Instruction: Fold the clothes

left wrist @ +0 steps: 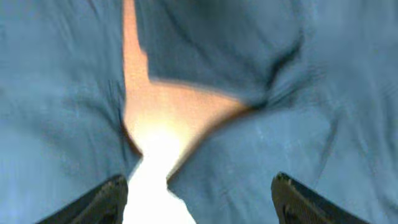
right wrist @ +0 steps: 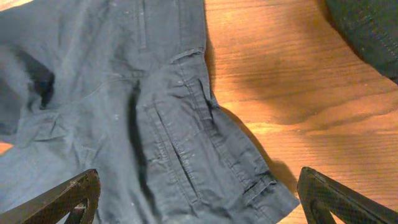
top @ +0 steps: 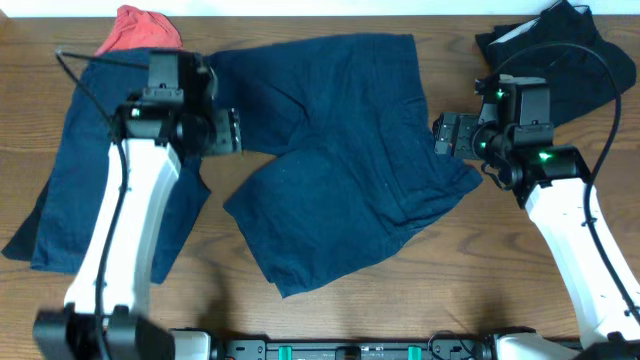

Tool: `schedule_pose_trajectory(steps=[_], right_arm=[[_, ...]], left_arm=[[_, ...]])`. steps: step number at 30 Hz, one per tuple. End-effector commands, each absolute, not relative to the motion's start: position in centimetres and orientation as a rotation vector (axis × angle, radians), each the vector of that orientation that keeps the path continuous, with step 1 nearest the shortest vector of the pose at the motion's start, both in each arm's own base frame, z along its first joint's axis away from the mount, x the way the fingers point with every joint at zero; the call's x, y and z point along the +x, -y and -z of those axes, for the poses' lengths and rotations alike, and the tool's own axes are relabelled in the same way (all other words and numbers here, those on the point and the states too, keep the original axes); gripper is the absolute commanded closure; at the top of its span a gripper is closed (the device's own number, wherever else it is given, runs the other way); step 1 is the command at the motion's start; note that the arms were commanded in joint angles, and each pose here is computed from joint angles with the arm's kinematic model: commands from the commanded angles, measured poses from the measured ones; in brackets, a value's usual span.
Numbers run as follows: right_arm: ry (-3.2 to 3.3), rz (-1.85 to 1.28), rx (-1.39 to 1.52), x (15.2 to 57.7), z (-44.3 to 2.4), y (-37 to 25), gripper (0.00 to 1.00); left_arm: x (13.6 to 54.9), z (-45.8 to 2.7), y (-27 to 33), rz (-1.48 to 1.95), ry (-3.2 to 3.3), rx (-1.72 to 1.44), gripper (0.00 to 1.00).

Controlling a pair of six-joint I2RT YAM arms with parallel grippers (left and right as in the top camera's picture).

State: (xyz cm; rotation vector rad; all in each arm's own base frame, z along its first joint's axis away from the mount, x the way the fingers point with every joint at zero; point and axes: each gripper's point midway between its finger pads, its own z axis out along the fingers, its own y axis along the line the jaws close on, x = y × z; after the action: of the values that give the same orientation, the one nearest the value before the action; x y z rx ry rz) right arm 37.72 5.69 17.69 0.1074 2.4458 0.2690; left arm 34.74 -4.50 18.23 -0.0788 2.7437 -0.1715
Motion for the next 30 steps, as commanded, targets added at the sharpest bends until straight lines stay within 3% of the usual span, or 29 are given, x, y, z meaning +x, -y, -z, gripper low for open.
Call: schedule_pose_trajectory(steps=[1, 14, 18, 30], right_arm=[[-2.389, -0.28, 0.114, 36.9, -20.1, -4.9, 0.01], [-2.445, -0.227, 0.281, 34.7, -19.6, -0.6, 0.01], [-2.459, -0.228, 0.282, 34.8, -19.2, -0.7, 0.01], [-2.492, -0.241, 0.283, 35.0, -18.1, -0.9, 0.01]], left_arm=[[32.3, -19.1, 7.3, 0.2, -2.781, -0.01, 0.24], [19.9, -11.1, 14.6, 0.152, -3.142, 0.356, 0.24], [17.0, -7.7, 16.8, 0.285, -3.185, 0.479, 0.24], [13.4, -2.6, 16.4, 0.328, -3.237, 0.561, 0.24]])
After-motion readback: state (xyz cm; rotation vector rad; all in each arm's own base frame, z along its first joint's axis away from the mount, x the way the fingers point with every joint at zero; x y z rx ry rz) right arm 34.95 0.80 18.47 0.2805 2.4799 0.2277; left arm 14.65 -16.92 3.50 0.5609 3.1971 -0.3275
